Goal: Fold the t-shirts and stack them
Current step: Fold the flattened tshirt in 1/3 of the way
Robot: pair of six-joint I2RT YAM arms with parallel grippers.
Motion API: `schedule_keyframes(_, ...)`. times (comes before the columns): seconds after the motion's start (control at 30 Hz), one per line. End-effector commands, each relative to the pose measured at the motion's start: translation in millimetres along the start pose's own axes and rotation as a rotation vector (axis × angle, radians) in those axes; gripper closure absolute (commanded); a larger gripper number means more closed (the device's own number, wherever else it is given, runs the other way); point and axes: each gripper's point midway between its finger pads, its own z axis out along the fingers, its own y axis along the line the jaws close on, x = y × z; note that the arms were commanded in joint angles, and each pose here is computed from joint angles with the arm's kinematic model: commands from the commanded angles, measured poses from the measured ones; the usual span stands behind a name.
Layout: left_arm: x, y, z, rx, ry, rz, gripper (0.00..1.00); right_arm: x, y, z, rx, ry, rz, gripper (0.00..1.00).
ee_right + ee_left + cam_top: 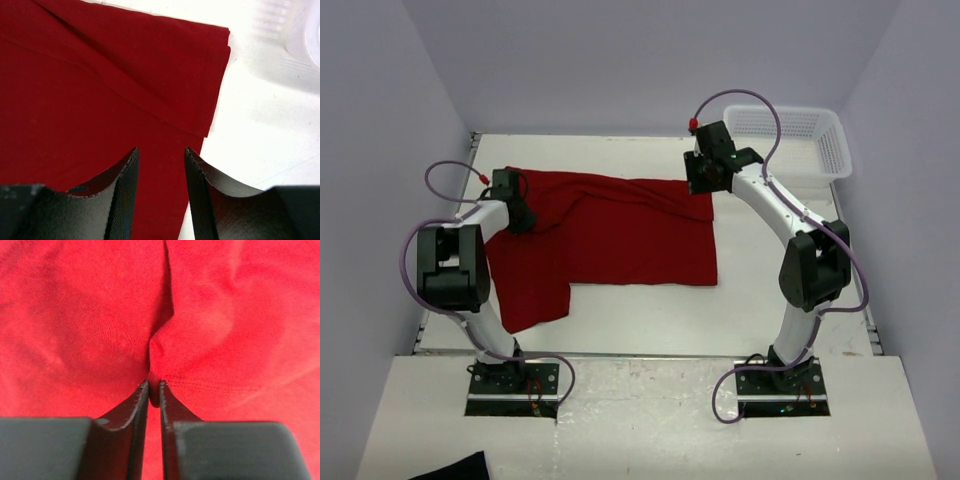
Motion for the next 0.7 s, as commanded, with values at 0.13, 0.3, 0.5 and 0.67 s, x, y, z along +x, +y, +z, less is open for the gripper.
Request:
schedule_keyframes(0.13, -43, -18, -35, 0.071, -0.12, -0.033, 0.82, -11, 9, -9, -0.019, -0.037, 0.0, 0.57)
schedule_keyframes(0.3, -43, -18, -33, 0.069, -0.11, -0.03, 1.0, -12, 9, -13, -0.018, -0.045, -0.003, 0.57)
schedule_keyframes(0.5, -43, -18, -34, 0.065, -0.106, -0.029, 0.83, -12, 10, -14, -0.019, -0.045, -0.009, 0.57)
schedule_keyframes(0.67, -34, -12, -30, 0.045, -0.091, -0.028, 0.7, -11, 11, -13, -0.022, -0.043, -0.009, 0.57)
